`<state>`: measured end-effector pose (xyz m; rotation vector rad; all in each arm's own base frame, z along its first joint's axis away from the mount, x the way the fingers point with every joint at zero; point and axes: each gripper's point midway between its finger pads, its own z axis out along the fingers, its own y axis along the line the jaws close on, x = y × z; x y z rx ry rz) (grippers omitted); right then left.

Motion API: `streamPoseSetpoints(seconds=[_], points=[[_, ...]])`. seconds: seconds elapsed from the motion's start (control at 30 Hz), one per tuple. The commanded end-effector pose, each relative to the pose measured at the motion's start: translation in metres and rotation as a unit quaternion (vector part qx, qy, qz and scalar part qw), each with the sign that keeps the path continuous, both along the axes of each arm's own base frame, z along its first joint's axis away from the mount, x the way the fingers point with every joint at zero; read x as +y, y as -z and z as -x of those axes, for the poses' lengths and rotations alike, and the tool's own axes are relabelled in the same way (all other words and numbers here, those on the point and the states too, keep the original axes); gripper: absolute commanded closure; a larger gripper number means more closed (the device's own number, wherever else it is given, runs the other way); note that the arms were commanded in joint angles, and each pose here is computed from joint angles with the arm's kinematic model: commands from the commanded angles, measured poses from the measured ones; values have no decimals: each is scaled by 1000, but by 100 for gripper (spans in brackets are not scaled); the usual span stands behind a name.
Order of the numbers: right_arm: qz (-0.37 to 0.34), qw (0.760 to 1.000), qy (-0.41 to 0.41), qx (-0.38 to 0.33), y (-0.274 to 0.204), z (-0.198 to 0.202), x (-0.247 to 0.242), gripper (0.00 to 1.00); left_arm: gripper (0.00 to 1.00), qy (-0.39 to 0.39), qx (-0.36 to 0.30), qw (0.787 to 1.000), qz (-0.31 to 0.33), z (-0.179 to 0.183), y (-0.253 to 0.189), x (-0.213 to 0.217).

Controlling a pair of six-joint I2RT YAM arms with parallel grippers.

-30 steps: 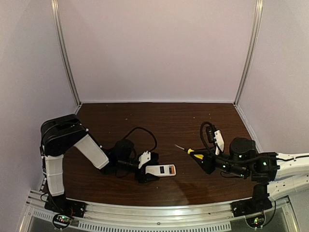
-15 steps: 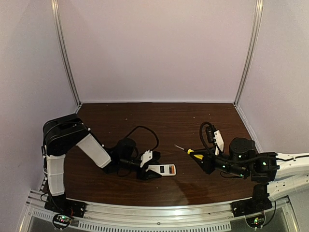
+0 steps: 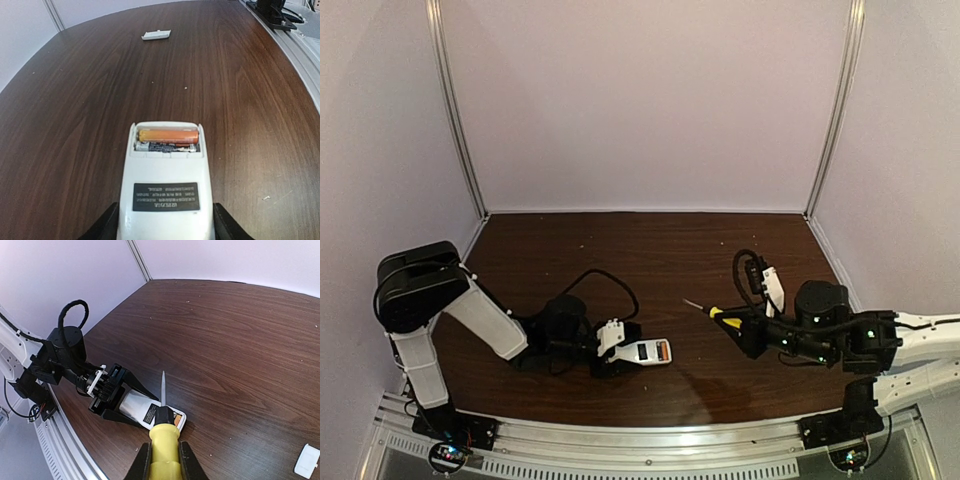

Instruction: Unload the batteries from the remote control

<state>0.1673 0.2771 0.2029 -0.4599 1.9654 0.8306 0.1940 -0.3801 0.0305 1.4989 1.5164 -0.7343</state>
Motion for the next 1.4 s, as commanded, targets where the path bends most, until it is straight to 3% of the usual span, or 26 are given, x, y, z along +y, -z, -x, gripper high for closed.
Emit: streamPoseSetpoints(seconds=[0.0,0.13,0.4,0.73,1.37], points=[[13,1000,10,-8,-13,-5,-2,100,95,-28,-58,998,6,-11,-16,4],[29,1000,-10,7,-15,-1,8,100,100,-35,-69,997,10,-12,-20,8],[58,996,-36,56,-13,5,28,100,100,-27,-113,992,44,-4,-35,17],[86,985,-94,117,-10,22,53,100,100,1,-115,993,25,6,-34,17],[104,971,-76,200,34,21,67,100,100,-3,-128,992,20,9,-40,15]])
